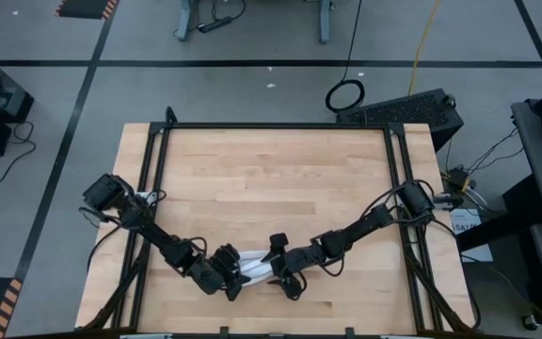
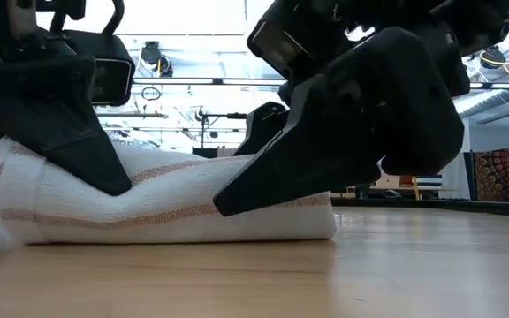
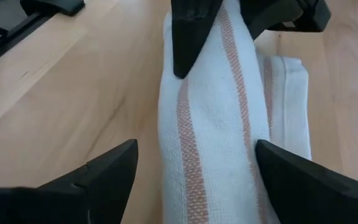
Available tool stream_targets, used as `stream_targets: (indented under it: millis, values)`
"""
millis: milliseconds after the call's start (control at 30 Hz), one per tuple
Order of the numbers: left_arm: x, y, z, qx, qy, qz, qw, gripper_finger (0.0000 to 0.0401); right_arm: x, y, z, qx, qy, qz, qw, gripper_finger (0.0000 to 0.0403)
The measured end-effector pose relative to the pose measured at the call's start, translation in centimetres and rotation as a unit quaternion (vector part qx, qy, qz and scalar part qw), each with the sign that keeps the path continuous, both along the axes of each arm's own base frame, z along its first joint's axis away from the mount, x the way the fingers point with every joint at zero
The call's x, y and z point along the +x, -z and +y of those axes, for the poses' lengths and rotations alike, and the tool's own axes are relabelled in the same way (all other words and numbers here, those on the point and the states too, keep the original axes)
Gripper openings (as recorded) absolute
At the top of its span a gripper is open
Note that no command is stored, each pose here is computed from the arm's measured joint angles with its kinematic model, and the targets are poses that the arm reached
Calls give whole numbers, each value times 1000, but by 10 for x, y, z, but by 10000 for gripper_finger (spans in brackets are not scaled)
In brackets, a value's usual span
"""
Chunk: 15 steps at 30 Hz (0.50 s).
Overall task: Roll towel
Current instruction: Roll the white towel
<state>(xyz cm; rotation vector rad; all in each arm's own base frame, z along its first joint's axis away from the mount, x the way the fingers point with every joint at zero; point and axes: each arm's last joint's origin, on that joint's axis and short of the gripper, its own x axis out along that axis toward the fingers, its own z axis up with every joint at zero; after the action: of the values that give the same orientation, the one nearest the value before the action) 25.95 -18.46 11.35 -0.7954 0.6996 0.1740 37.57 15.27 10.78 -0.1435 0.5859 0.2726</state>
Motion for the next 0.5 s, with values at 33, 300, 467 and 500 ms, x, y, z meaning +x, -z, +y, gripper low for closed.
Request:
stream_targets:
  millis: [33, 300, 467, 500]
  values:
    - [0, -2, 0, 4, 2, -2, 1000, 118, 0, 0, 0, 0, 0, 2, 1000, 314]
    - [1, -25, 0, 17, 15, -43, 999, 225, -3, 4, -1, -5, 3, 25, 1000, 313]
    - [-8, -37, 6, 48, 23, -19, 998, 288, -3, 5, -2, -6, 4, 29, 1000, 313]
    - [-11, -38, 8, 55, 24, -9, 998, 295, -3, 5, -2, -6, 4, 29, 1000, 313]
